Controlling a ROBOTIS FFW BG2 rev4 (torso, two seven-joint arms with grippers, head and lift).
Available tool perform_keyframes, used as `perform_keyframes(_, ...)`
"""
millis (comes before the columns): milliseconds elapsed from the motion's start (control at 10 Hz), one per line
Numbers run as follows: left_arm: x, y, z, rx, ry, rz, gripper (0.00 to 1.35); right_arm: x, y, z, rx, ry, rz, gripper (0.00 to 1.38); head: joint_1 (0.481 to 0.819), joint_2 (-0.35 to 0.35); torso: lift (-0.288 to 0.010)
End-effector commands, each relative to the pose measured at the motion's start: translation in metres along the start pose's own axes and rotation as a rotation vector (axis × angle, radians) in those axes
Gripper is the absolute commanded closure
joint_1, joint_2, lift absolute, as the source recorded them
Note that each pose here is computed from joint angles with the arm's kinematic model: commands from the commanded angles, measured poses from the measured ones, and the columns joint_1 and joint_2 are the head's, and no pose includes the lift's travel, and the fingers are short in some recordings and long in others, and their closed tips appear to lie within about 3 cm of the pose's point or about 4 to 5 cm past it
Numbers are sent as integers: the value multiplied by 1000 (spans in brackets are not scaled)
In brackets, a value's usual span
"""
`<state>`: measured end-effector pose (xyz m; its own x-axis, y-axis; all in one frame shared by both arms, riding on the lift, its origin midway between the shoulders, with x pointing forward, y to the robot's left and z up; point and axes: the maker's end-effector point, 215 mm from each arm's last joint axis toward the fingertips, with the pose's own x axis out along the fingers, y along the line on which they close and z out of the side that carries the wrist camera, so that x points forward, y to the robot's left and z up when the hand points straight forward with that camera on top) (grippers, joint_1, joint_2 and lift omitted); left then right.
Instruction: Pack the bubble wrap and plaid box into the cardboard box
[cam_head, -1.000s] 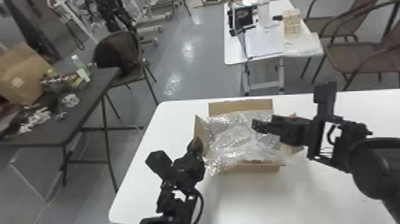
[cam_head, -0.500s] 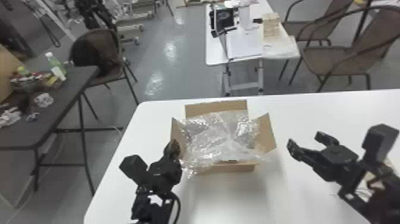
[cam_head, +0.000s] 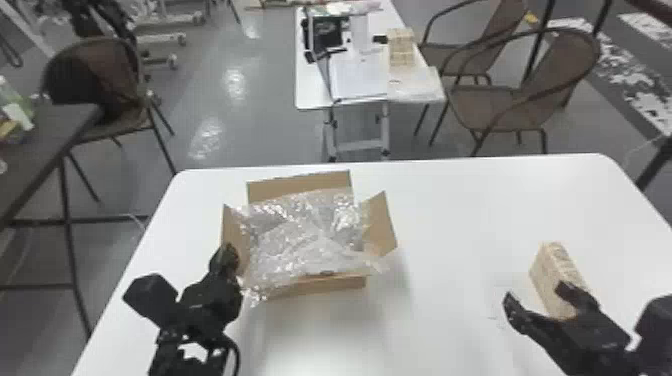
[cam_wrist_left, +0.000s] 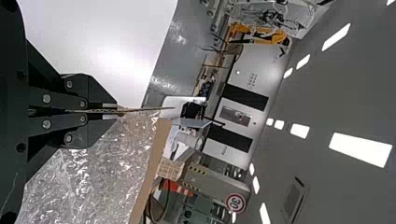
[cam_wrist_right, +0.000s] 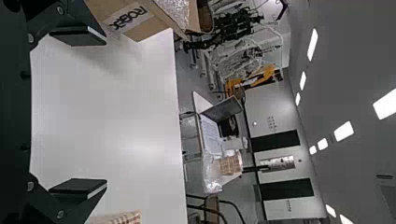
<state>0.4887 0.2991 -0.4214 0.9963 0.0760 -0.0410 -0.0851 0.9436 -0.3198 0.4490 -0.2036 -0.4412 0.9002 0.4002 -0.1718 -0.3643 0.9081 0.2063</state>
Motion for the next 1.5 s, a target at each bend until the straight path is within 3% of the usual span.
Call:
perform_keyframes(0, -1, 2, 0, -3, -1, 4, 1213, -23, -10, -14, 0, 27, -42, 211, 695, 114, -44)
perform_keyframes(200, -5, 7, 0, -5, -1, 15, 1213, -57, -44, -22, -36, 49, -126, 211, 695, 97, -44)
perform_keyframes(500, -8, 11, -3, -12, 4, 25, 1213, -97, -106, -19, -71, 43, -232, 205, 695, 8, -44)
perform_keyframes(800, -7, 9, -1, -14, -1, 23, 1213, -83, -130, -21, -58, 40, -252, 205, 695, -51, -44)
perform_keyframes(1400, -5, 4, -3, -17, 6, 17, 1213, -37, -140, -35, -51, 85, -211, 208, 695, -54, -44)
